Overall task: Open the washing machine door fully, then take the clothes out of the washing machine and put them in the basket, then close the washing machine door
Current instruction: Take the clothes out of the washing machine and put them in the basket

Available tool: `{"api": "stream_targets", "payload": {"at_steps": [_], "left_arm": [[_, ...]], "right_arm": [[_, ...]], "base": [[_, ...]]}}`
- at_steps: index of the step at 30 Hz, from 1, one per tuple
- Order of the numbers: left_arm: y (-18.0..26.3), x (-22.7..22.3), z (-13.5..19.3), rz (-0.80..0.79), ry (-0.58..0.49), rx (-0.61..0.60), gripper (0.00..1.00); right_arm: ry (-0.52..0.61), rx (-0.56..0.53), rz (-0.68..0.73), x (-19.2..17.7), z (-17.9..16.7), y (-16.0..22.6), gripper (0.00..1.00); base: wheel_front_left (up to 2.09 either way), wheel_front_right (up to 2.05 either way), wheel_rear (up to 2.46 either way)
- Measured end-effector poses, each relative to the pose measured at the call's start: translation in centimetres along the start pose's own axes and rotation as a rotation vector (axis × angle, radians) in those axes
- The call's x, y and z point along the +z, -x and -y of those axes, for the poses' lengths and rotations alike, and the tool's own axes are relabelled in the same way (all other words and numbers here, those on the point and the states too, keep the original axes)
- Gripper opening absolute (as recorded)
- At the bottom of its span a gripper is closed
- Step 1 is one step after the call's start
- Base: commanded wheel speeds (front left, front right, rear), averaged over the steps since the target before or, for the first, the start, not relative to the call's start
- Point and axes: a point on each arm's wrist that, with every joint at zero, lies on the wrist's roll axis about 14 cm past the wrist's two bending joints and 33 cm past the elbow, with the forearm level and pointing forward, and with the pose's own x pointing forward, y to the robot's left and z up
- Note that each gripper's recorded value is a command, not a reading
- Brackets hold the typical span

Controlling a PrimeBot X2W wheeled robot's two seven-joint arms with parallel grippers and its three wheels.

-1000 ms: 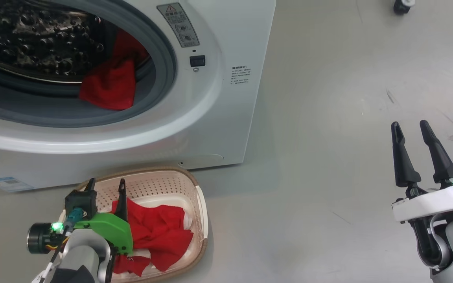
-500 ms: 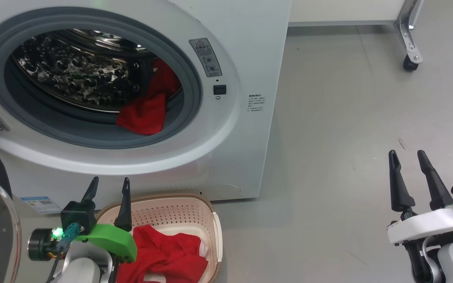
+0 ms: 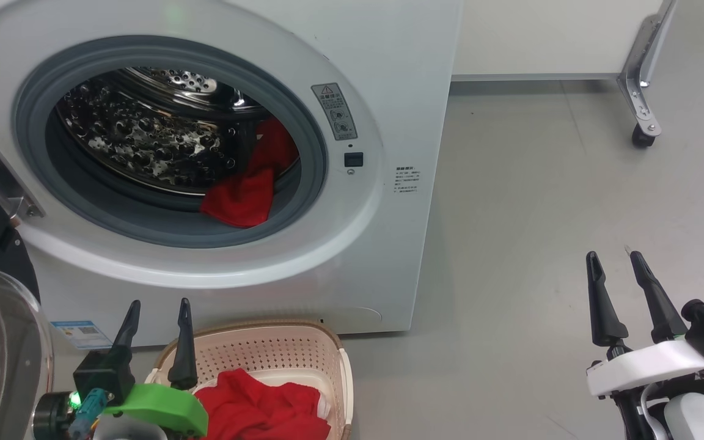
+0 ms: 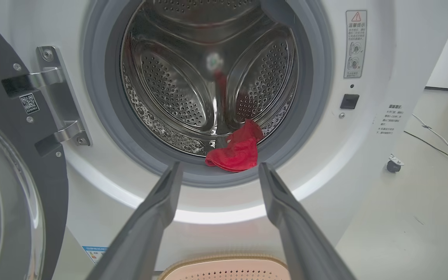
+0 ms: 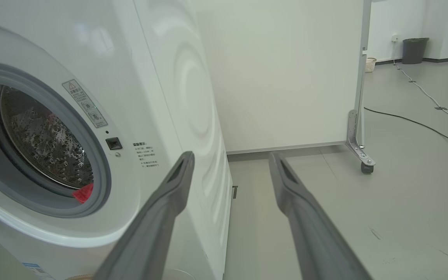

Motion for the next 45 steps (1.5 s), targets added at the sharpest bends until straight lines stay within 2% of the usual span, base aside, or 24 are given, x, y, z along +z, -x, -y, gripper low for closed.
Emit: {"api": "stream_targets", "payload": {"at_steps": [19,45], "left_arm": [[2.0,0.4,0.6,0.019,0.013,-0.001,1.0],[2.5,0.5,0.8,0.026,0.014,0.004,1.0]], "right_arm": [[0.0,0.004,-0.004,-0.3,-0.5,0.7,1.0],[0.002,0.0,-0.008,-0.4,-0.5,0.7,1.0]], "base": [[0.0,0.0,0.0],[0.0,0.0,0.0]]}}
